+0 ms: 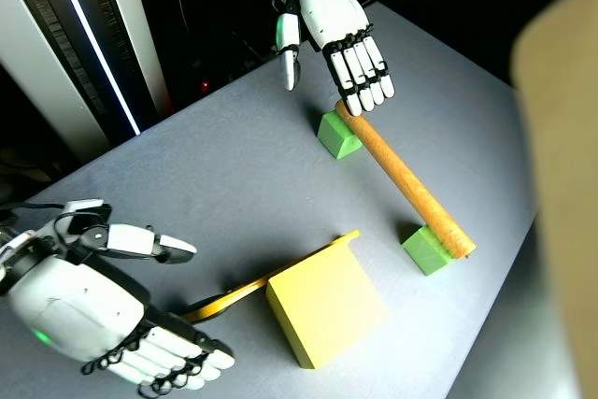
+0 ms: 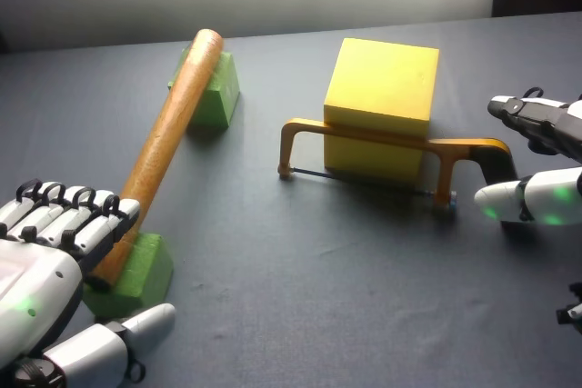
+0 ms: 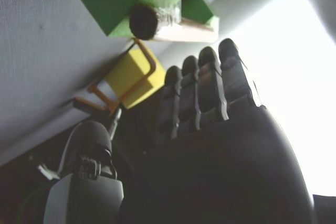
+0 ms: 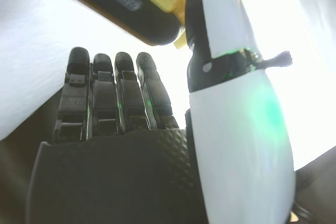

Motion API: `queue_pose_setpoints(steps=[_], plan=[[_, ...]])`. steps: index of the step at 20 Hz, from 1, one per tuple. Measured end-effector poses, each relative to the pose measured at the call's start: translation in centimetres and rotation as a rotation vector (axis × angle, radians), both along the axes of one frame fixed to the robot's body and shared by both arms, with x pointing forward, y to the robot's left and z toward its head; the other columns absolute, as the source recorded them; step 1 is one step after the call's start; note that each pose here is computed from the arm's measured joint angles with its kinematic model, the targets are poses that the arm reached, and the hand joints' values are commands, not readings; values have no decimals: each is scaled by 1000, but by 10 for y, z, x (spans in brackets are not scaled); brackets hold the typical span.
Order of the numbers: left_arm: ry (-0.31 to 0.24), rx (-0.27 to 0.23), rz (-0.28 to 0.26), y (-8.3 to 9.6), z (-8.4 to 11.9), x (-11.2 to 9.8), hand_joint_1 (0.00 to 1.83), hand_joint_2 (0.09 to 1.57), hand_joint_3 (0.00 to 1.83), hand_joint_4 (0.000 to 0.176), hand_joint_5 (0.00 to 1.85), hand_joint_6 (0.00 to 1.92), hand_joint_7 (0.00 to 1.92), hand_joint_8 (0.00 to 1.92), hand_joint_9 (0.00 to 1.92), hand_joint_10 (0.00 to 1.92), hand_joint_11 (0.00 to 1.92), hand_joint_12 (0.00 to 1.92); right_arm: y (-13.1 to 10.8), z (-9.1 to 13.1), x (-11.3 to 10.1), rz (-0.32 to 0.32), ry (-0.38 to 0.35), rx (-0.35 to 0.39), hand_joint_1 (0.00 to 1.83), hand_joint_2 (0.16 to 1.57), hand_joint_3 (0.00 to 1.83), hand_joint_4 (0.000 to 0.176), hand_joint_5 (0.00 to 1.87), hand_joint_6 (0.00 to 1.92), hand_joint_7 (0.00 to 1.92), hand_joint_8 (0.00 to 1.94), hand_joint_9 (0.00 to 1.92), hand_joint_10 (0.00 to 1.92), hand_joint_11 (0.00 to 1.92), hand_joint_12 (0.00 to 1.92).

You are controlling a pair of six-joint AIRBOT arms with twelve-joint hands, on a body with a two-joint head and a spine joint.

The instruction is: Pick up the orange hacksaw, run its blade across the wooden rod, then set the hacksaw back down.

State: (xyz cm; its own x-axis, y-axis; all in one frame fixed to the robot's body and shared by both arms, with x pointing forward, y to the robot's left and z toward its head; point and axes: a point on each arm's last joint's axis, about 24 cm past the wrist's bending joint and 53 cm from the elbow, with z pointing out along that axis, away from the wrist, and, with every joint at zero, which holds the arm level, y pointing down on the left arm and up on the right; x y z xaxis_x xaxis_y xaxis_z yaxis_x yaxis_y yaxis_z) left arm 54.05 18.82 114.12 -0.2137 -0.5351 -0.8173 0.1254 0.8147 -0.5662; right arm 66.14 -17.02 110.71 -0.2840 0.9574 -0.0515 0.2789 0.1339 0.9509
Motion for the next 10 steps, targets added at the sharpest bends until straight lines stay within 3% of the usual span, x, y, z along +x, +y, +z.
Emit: queue_pose_setpoints(steps=[10], plan=[[-14, -7, -5, -3, -3, 3, 0, 1272, 0, 0, 154, 2, 143, 6, 102, 6, 0, 150, 13, -14, 12, 0, 22, 22, 1201, 976, 12, 0, 195, 3, 156, 5, 121, 6, 0, 478]])
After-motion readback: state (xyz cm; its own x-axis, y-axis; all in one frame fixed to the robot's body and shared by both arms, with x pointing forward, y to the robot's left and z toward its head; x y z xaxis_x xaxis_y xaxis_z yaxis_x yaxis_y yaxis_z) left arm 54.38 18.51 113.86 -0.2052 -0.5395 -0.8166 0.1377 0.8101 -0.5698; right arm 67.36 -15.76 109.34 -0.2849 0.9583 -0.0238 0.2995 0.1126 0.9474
